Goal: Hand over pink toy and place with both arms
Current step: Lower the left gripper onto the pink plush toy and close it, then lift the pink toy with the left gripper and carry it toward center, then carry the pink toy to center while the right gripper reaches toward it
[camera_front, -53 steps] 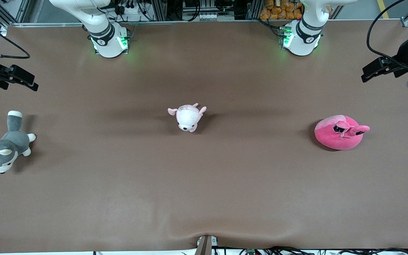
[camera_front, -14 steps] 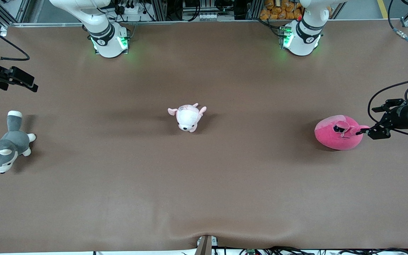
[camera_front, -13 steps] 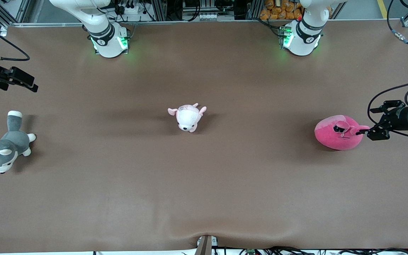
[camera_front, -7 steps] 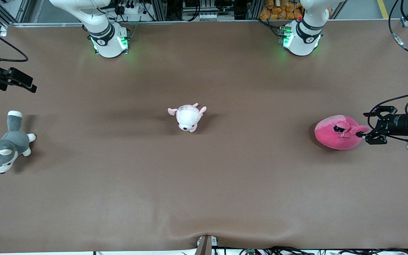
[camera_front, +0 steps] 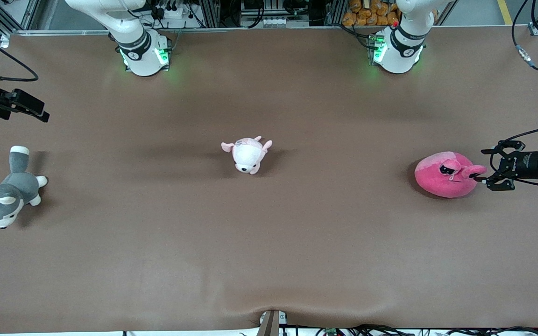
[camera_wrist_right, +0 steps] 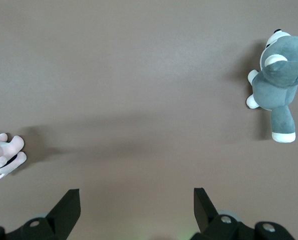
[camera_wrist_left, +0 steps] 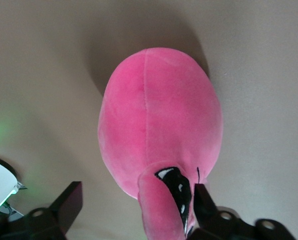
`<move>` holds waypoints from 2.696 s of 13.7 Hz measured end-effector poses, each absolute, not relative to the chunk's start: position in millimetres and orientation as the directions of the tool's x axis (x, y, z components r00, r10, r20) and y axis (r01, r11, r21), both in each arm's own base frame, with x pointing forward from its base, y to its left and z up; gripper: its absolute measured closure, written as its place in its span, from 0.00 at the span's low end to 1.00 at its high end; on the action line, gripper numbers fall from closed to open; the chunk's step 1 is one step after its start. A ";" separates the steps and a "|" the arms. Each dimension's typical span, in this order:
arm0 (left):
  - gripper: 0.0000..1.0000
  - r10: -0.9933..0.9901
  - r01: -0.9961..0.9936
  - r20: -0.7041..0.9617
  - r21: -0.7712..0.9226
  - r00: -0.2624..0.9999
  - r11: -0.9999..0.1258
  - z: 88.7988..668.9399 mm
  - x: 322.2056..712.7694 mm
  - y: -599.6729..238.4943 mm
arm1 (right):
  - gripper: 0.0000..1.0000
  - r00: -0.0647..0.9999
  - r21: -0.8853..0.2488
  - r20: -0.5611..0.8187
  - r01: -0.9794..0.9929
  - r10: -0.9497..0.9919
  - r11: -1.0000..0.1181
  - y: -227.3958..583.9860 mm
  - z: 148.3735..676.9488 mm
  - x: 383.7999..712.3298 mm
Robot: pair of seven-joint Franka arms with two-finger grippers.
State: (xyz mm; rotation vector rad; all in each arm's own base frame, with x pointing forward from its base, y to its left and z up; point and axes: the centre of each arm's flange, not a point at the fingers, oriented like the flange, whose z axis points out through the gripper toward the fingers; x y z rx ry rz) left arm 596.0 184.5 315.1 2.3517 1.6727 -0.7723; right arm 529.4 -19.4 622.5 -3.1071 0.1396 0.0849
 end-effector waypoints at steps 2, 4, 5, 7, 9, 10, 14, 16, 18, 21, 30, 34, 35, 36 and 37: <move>0.31 0.832 0.917 -0.496 -0.159 0.247 -0.367 316.2 597.8 180.9 | 0.00 0.995 -0.028 -0.056 -0.090 -0.088 -0.996 -19.1 622.5 529.4; 0.53 0.826 0.914 -0.502 -0.151 0.258 -0.377 317.8 601.1 172.8 | 0.00 0.995 -0.028 -0.056 -0.090 -0.088 -0.996 -19.0 622.4 529.4; 0.61 0.820 0.910 -0.505 -0.145 0.270 -0.389 319.2 604.2 164.2 | 0.00 0.995 -0.028 -0.057 -0.089 -0.087 -0.996 -18.8 622.4 529.4; 0.81 0.795 0.897 -0.525 -0.126 0.303 -0.424 329.9 611.1 139.7 | 0.00 0.995 -0.028 -0.057 -0.088 -0.086 -0.996 -18.1 622.4 529.3; 0.87 0.752 0.878 -0.559 -0.087 0.348 -0.470 362.5 617.7 110.2 | 0.00 0.995 -0.028 -0.057 -0.087 -0.086 -0.996 -17.7 622.4 529.3; 0.87 0.735 0.866 -0.561 -0.063 0.381 -0.496 386.2 620.4 95.8 | 0.00 0.995 -0.027 -0.057 -0.087 -0.085 -0.996 -17.6 622.4 529.3; 0.89 0.673 0.800 -0.531 0.016 0.515 -0.599 477.9 613.6 25.7 | 0.00 0.995 -0.027 -0.057 -0.086 -0.085 -0.996 -17.2 622.5 529.3; 0.89 0.644 0.770 -0.538 0.016 0.544 -0.637 492.2 605.9 2.8 | 0.00 0.995 -0.028 -0.057 -0.086 -0.084 -0.996 -17.0 622.6 529.4; 0.89 0.624 0.762 -0.555 0.026 0.550 -0.647 499.7 604.4 -13.6 | 0.00 0.996 -0.028 -0.053 -0.080 -0.078 -0.996 -13.8 622.7 530.1; 0.89 0.638 0.775 -0.573 -0.010 0.514 -0.632 518.8 599.4 -62.6 | 0.00 0.999 -0.030 -0.021 -0.042 -0.041 -0.999 8.5 618.1 540.1; 0.89 0.689 0.845 -0.588 -0.017 0.424 -0.535 589.5 577.3 -180.5 | 0.00 0.985 -0.009 -0.048 -0.166 -0.165 -0.986 158.6 538.6 602.8; 0.89 0.734 0.883 -0.580 -0.053 0.353 -0.466 589.3 569.5 -236.3 | 0.00 0.988 -0.029 -0.099 -0.121 -0.117 -0.992 204.3 508.3 601.6; 0.89 0.744 0.893 -0.580 -0.061 0.332 -0.446 587.4 568.3 -249.7 | 0.00 0.983 -0.083 -0.131 -0.144 -0.133 -0.986 214.1 505.9 599.5; 0.89 0.751 0.899 -0.582 -0.071 0.314 -0.431 583.5 568.0 -261.1 | 0.00 0.970 -0.150 -0.172 -0.199 -0.172 -0.968 221.0 507.0 597.8; 0.89 0.754 0.904 -0.585 -0.080 0.299 -0.420 577.9 568.9 -270.0 | 0.00 0.951 -0.206 -0.215 -0.266 -0.221 -0.942 225.6 509.9 597.0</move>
